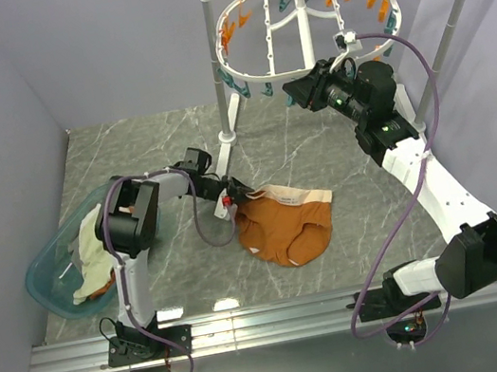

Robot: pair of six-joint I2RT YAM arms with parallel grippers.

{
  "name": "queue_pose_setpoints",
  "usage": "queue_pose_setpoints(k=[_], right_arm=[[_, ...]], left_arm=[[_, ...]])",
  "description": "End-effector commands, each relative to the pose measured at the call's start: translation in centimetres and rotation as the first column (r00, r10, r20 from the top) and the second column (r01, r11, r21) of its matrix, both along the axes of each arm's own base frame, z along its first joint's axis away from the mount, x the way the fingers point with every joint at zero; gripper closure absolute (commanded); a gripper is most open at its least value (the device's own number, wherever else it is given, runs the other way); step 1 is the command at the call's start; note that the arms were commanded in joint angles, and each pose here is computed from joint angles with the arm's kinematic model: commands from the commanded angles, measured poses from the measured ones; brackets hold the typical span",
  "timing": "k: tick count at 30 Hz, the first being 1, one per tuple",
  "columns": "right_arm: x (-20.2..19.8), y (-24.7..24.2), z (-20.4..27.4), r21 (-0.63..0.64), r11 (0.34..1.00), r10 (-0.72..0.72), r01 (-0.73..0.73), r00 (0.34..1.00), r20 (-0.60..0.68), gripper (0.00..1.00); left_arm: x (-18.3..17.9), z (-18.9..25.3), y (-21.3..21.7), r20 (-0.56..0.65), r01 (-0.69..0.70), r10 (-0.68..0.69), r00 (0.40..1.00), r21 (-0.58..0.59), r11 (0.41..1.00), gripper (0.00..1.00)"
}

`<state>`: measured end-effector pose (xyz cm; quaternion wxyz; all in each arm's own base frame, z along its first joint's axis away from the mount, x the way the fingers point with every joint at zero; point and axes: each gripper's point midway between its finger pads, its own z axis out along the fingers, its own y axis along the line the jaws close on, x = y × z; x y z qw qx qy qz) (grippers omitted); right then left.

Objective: Clip the underwear to the hanger

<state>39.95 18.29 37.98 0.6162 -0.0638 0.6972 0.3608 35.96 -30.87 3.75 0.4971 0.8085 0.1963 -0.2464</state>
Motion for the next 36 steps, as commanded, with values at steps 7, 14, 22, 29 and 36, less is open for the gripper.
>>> queue_pose_setpoints(k=[7, 14, 22, 29, 36], right_arm=[[-0.6, 0.4, 1.2, -0.004, 0.999, 0.038, -0.038, 0.998, 0.042, 1.00], [-1.0, 0.6, 1.6, -0.008, 0.998, 0.059, -0.059, 0.996, 0.069, 1.00], [-2.2, 1.8, 1.1, -0.028, 0.987, 0.163, -0.160, 0.978, 0.132, 1.00], [-2.6, 2.5, 1.8, -0.018, 0.977, 0.210, -0.211, 0.960, 0.185, 1.00], [-2.9, 2.7, 2.2, 0.018, 0.974, 0.216, -0.224, 0.955, 0.202, 1.00]], left_arm=[[-0.3, 1.2, -1.3, 0.049, 0.082, -0.079, 0.996, -0.050, 0.995, 0.75], [-1.2, 5.2, -1.4, -0.026, 0.053, -0.055, 0.998, -0.069, 0.996, 1.00], [-2.4, 15.9, -1.8, -0.085, -0.013, -0.001, 0.996, -0.165, 0.986, 1.00], [-2.1, 22.3, -3.1, -0.204, -0.136, 0.092, 0.975, -0.214, 0.967, 1.00], [-1.0, 26.2, -5.2, -0.640, -0.403, 0.268, 0.720, -0.072, 0.912, 1.00]])
